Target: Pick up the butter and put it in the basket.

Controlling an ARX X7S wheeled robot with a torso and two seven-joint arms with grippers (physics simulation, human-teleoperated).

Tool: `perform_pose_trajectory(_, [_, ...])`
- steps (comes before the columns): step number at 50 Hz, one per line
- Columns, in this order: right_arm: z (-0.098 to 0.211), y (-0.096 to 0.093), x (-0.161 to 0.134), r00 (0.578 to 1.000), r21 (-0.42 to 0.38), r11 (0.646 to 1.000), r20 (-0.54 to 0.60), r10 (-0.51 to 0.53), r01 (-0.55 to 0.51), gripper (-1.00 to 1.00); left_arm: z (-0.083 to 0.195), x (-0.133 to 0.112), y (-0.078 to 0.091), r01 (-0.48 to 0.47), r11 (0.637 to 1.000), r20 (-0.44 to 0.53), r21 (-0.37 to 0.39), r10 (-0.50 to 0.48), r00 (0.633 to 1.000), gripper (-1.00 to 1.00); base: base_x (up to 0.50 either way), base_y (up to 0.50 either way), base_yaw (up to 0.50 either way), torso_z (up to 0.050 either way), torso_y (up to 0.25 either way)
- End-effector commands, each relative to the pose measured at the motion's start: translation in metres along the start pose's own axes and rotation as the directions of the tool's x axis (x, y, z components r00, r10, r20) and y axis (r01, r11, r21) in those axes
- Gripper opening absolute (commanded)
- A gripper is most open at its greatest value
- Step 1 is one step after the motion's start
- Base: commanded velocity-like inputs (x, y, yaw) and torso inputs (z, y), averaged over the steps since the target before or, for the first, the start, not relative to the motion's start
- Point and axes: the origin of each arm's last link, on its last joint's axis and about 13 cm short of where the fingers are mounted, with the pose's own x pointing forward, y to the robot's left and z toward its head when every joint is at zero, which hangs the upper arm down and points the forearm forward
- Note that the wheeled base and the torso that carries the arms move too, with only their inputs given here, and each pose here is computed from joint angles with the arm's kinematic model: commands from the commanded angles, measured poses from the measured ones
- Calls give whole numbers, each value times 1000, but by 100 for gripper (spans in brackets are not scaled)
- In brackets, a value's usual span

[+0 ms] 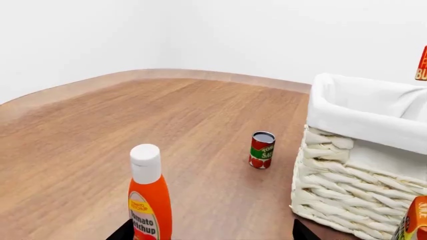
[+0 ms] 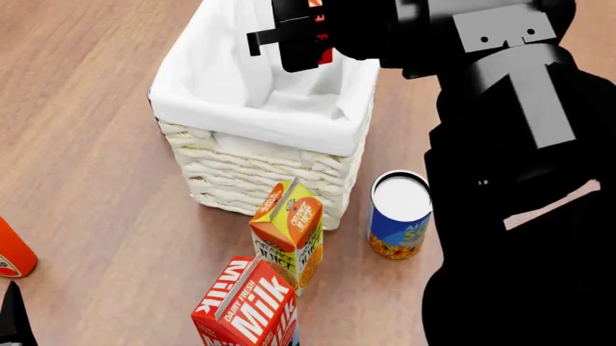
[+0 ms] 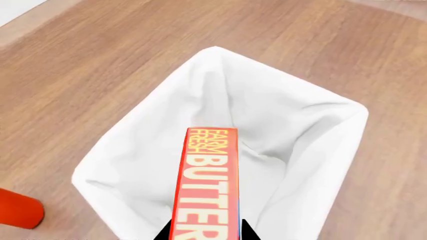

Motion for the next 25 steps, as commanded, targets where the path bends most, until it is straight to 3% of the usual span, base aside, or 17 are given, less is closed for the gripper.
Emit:
perform_pose_trajectory(1, [13, 10, -4, 996, -16, 998, 52, 67, -66, -100, 2, -1, 1, -9, 1000, 7, -10, 9, 1000, 100, 0, 0, 0, 0, 0])
perform_pose_trajectory(4, [16, 11, -5, 996, -22, 997, 62, 71, -70, -100, 2, -1, 1, -8, 1000, 6, -9, 8, 1000, 100, 0, 0, 1, 0, 3])
perform_pose_trajectory(5, [16, 11, -5, 996, -28, 997, 61, 72, -70, 100, 2, -1, 1, -7, 1000, 5, -9, 7, 1000, 100, 0, 0, 0, 0, 0])
perform_pose_trajectory(25, [25, 9, -9, 990, -54, 997, 126, 59, -53, 100, 2, 0, 1, -7, 1000, 5, -12, 7, 1000, 100, 0, 0, 0, 0, 0])
